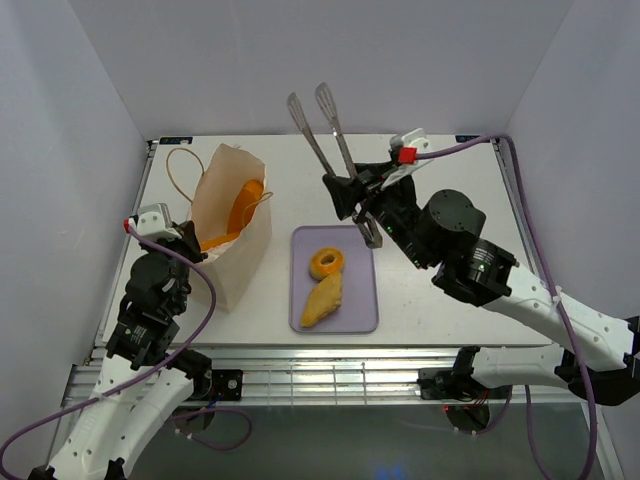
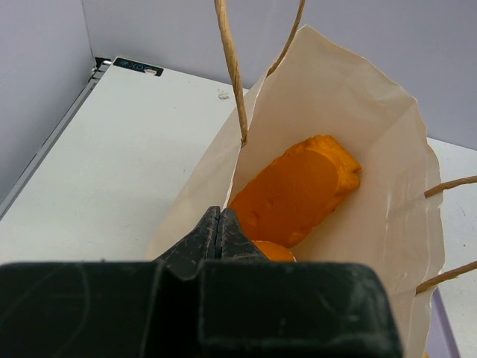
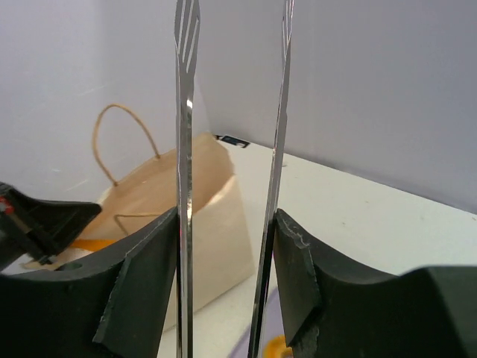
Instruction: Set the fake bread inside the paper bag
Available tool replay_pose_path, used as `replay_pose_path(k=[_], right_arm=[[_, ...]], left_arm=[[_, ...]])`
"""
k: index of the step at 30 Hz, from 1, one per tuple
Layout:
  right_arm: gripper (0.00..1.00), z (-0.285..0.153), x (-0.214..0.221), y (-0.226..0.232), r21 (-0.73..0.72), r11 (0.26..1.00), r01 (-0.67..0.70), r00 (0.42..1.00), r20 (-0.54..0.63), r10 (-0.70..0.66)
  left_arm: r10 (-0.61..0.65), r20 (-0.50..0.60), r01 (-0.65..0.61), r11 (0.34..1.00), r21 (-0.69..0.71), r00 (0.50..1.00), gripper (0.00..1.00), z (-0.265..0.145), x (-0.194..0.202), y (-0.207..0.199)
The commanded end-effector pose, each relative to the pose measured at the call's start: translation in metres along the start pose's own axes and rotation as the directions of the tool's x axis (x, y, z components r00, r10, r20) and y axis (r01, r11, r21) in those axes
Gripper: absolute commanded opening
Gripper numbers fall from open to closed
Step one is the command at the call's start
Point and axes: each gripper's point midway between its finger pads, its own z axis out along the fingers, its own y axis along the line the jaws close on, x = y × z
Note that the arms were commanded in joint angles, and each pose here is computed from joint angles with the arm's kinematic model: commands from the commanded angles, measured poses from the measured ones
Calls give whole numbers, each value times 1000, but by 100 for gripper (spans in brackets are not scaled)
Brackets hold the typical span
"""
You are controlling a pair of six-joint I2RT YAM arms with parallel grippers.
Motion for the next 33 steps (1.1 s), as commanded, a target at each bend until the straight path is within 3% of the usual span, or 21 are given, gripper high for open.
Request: replay_pose_path(k=[1, 5, 14, 20, 33], right_arm=[[56, -9, 27, -43, 155, 988, 6, 1000, -31, -1], [56, -26, 88, -89, 277, 959, 64, 987, -156, -21], [57, -66, 188, -194, 489, 872, 15, 964, -239, 117], [56, -76, 268, -216, 486, 872, 50, 906, -390, 165], [57, -85, 341, -240, 514, 855, 68, 832, -502, 235]], left_arm=[[10, -5, -10, 1000, -5, 1000, 0, 0, 2, 0], [9, -4, -9, 1000, -1, 1000, 1, 1, 2, 0], [9, -8, -9, 1000, 2, 1000, 1, 0, 2, -1], [8, -8, -8, 1000, 10, 1000, 1, -1, 2, -2], [3, -7, -3, 1000, 22, 1000, 1, -1, 1, -4]])
